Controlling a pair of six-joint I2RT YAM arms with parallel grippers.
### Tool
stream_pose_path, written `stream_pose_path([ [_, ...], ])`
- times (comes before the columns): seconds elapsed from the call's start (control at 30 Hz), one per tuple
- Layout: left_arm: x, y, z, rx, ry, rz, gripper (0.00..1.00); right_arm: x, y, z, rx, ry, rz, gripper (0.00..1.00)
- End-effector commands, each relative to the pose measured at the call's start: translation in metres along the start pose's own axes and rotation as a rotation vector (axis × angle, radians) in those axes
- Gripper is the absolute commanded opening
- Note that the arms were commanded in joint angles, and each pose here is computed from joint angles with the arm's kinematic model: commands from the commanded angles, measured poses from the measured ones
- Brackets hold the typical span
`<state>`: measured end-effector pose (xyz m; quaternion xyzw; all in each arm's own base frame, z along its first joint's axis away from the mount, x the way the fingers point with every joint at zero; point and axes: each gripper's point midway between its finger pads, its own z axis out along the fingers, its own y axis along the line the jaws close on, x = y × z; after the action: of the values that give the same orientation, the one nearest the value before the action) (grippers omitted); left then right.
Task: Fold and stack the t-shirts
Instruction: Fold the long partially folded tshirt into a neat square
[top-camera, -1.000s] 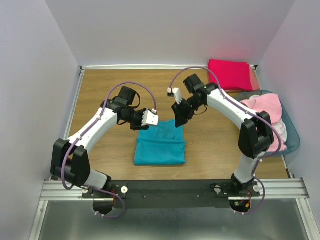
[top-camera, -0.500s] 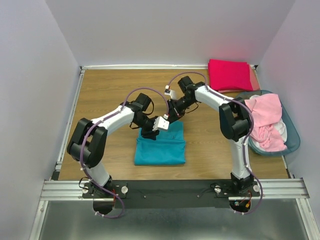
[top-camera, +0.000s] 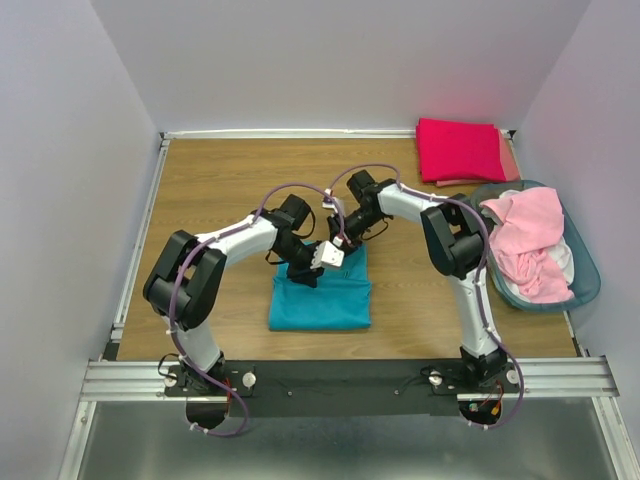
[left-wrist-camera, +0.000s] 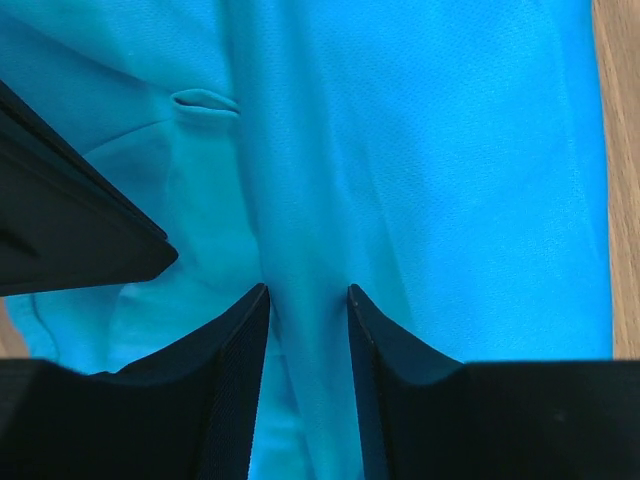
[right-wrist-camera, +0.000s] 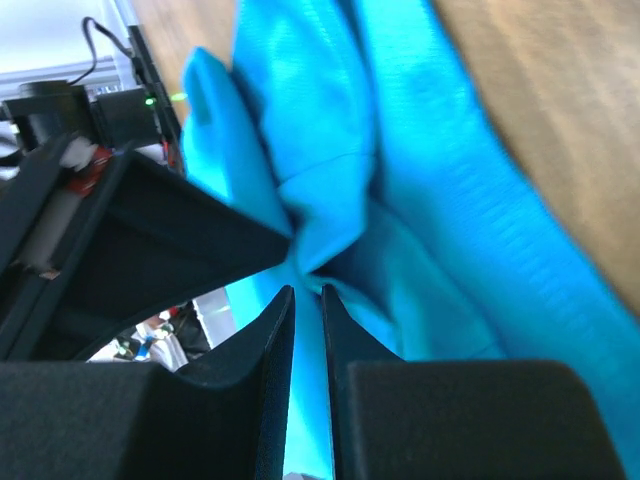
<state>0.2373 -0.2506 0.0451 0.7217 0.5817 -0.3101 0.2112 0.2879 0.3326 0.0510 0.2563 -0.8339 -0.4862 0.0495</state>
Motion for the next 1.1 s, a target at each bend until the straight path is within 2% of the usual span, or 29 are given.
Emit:
stream_pose_path([
  [0.0, -0.002, -0.009, 0.01, 0.036, -0.03, -0.023, 0.39, 0.008, -0.019, 0.018, -0.016, 0.03, 0.042, 0.23],
  [0.07, -0.006, -0.008, 0.009, 0.029, -0.031, -0.021, 0.3, 0.009, -0.025, 0.021, -0.008, 0.035, 0.043, 0.24],
  [0.1, -0.006, -0.008, 0.009, 0.029, -0.031, -0.025, 0.3, 0.011, -0.029, 0.023, -0.005, 0.04, 0.048, 0.23],
  [0.2, -0.014, -0.007, 0.001, 0.009, -0.039, -0.014, 0.1, 0.02, -0.038, 0.027, 0.006, 0.056, 0.063, 0.23],
  [0.3, -0.021, -0.003, -0.006, -0.018, -0.036, -0.001, 0.0, 0.027, -0.041, 0.029, 0.009, 0.067, 0.081, 0.23],
  [0.57, -0.043, 0.033, -0.031, -0.162, -0.005, 0.07, 0.0, 0.043, -0.05, 0.033, 0.013, 0.089, 0.068, 0.22],
  [0.8, -0.031, 0.06, -0.028, -0.234, 0.036, 0.084, 0.0, 0.04, -0.047, 0.03, 0.027, 0.079, 0.048, 0.22],
  [0.93, -0.023, 0.059, -0.021, -0.238, 0.035, 0.084, 0.0, 0.033, -0.046, 0.023, 0.083, 0.064, 0.01, 0.22],
  [1.07, -0.013, 0.049, -0.011, -0.227, 0.049, 0.087, 0.0, 0.017, -0.05, 0.007, 0.217, 0.021, -0.043, 0.23],
])
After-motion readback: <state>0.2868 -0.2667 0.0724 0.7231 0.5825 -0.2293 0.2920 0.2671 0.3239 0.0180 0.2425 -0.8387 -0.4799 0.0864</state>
